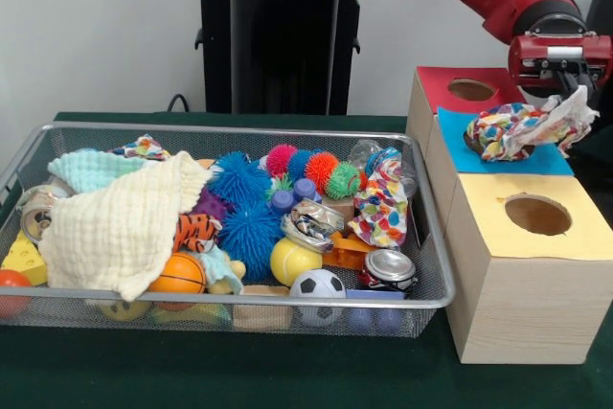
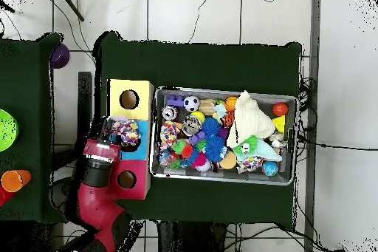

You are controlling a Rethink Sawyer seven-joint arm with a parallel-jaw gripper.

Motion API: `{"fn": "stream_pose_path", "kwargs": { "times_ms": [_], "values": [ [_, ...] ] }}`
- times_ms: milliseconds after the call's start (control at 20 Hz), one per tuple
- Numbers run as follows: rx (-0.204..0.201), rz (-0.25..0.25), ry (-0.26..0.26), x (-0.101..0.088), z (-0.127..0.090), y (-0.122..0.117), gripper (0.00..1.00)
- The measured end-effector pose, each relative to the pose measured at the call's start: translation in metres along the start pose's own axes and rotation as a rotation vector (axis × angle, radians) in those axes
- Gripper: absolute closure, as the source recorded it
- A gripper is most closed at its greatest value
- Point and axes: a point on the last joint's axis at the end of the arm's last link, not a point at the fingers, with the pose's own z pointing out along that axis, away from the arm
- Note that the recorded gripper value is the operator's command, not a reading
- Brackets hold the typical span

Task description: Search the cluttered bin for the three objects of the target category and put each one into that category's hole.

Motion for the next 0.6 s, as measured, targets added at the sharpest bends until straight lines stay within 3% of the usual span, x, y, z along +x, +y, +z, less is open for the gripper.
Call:
{"fn": "stream_pose_path", "kwargs": {
  "times_ms": [100, 150, 200, 350, 600],
  "values": [
    [-0.08, -0.054, 0.035, 0.002, -0.004, 0.002, 1.0],
    [-0.09, -0.061, 0.039, 0.002, -0.004, 0.003, 1.0],
    [-0.157, -0.107, 0.072, 0.003, -0.008, 0.003, 1.0],
    [-0.279, -0.192, 0.136, 0.003, -0.016, 0.0, 1.0],
    [-0.332, -0.228, 0.158, -0.004, -0.014, -0.003, 1.0]
  ]
}}
